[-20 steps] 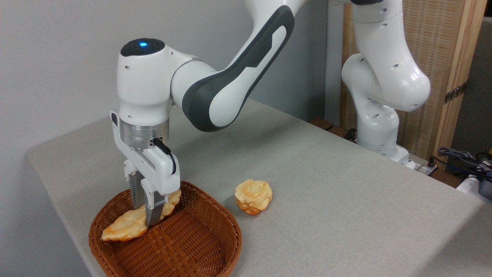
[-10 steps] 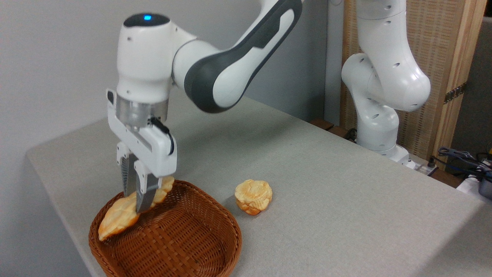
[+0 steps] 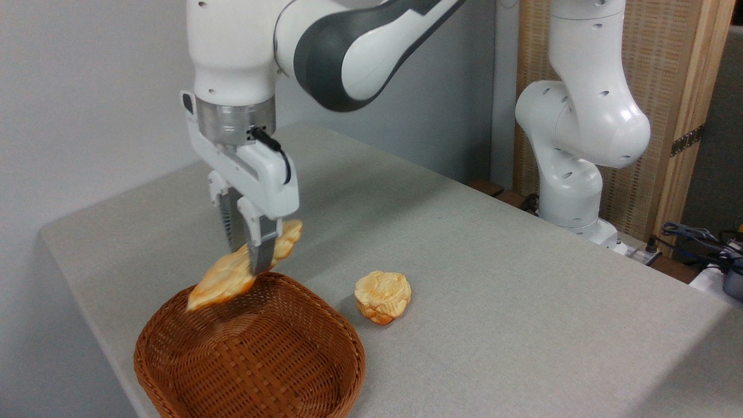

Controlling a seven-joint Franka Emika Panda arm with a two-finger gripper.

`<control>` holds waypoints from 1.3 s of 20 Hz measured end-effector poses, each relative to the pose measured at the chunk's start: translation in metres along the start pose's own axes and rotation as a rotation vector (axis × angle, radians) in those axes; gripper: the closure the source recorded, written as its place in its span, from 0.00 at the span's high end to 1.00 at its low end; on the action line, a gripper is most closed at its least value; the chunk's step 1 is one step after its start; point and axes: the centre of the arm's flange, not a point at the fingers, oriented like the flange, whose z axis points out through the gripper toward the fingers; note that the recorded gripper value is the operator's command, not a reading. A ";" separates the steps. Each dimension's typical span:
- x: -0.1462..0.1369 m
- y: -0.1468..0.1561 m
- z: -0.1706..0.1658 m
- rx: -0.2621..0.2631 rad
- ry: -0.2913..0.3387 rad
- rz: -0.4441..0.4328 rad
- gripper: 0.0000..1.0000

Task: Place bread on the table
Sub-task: 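Lift the bread roll out of the basket and carry it toward the bun, then lower the bread roll onto the table beside the bun and release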

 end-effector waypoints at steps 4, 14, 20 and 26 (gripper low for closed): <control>-0.016 0.017 -0.015 -0.060 -0.067 0.006 0.52; -0.048 0.055 -0.005 -0.176 -0.208 0.025 0.88; -0.052 0.061 0.009 -0.195 -0.235 0.031 1.00; -0.053 0.060 0.009 -0.186 -0.245 0.045 1.00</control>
